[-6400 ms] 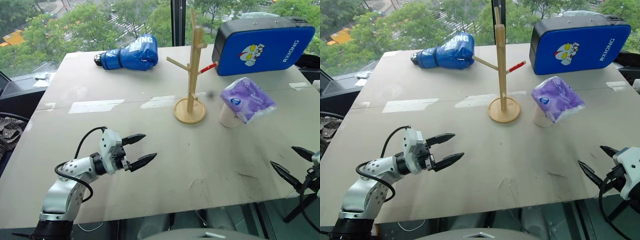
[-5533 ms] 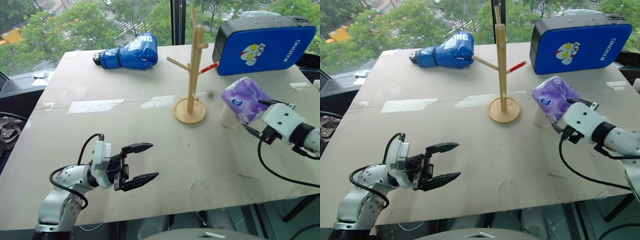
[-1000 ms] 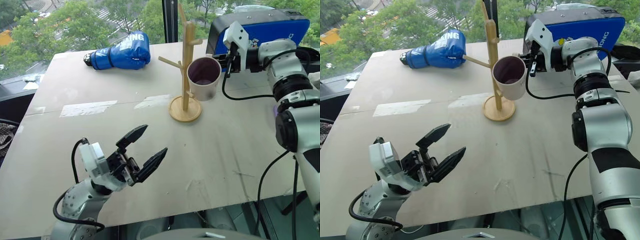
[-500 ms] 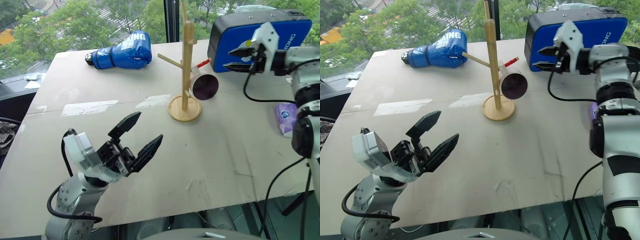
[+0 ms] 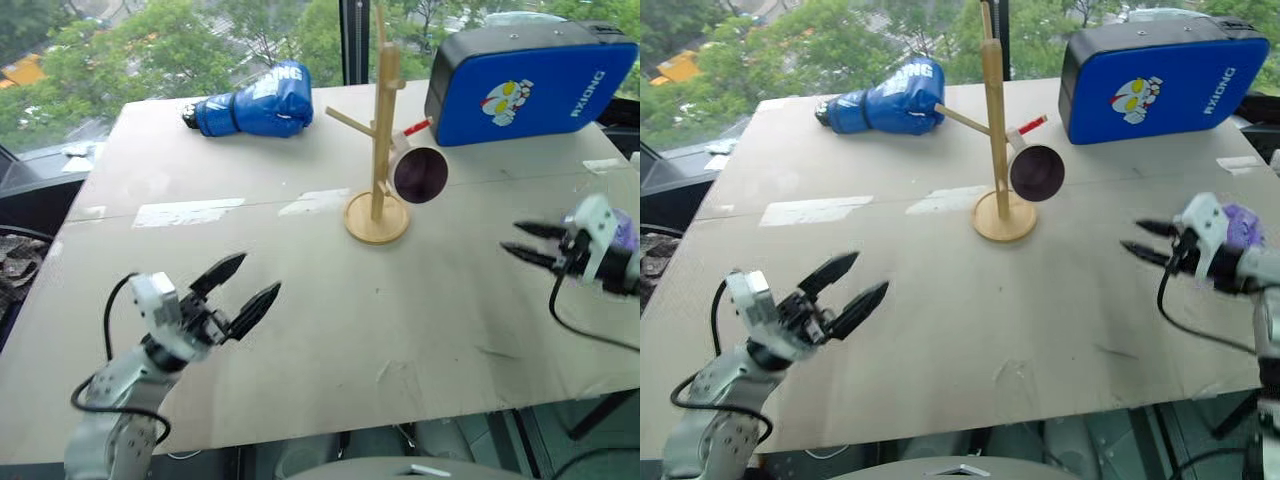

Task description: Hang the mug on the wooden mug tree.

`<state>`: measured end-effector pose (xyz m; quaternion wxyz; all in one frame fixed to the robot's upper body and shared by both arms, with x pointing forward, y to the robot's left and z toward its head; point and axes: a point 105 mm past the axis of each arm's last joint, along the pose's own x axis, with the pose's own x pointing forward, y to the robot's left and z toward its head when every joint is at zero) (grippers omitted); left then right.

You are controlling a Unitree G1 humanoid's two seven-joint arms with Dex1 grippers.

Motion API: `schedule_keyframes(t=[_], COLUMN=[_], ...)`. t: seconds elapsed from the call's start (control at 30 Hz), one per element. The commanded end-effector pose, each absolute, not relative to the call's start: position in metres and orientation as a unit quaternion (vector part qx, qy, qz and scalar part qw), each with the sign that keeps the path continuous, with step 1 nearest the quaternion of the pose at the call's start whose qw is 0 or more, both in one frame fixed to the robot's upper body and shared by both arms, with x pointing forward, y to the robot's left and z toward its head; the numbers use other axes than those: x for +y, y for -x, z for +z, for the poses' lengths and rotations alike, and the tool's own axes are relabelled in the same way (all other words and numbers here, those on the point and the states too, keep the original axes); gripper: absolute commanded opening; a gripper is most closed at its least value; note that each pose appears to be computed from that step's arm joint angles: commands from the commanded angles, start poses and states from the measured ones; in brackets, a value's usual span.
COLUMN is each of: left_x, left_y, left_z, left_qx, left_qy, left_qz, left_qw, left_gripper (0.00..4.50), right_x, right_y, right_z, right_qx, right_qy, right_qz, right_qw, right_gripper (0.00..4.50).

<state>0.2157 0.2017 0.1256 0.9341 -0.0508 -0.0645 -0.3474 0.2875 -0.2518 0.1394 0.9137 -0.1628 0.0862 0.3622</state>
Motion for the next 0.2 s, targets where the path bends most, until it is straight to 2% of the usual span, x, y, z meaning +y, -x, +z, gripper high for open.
schedule_keyframes(t=[0.03, 0.2], left_x=[0.203, 0.203], left_y=[-0.203, -0.200], left_z=[0.126, 0.110], left_qx=[-0.060, -0.023], left_qy=[0.011, 0.012], left_qz=[-0.350, -0.367], left_qw=[0.935, 0.930], left_gripper=[4.50, 4.50], right_x=[-0.248, -0.249], right_y=[-0.257, -0.236], right_z=[0.154, 0.132], right_qx=[0.058, 0.082], right_qy=[0.160, 0.126], right_qz=[0.322, 0.273], right_qw=[0.931, 0.950], right_gripper=[2.19, 2.19])
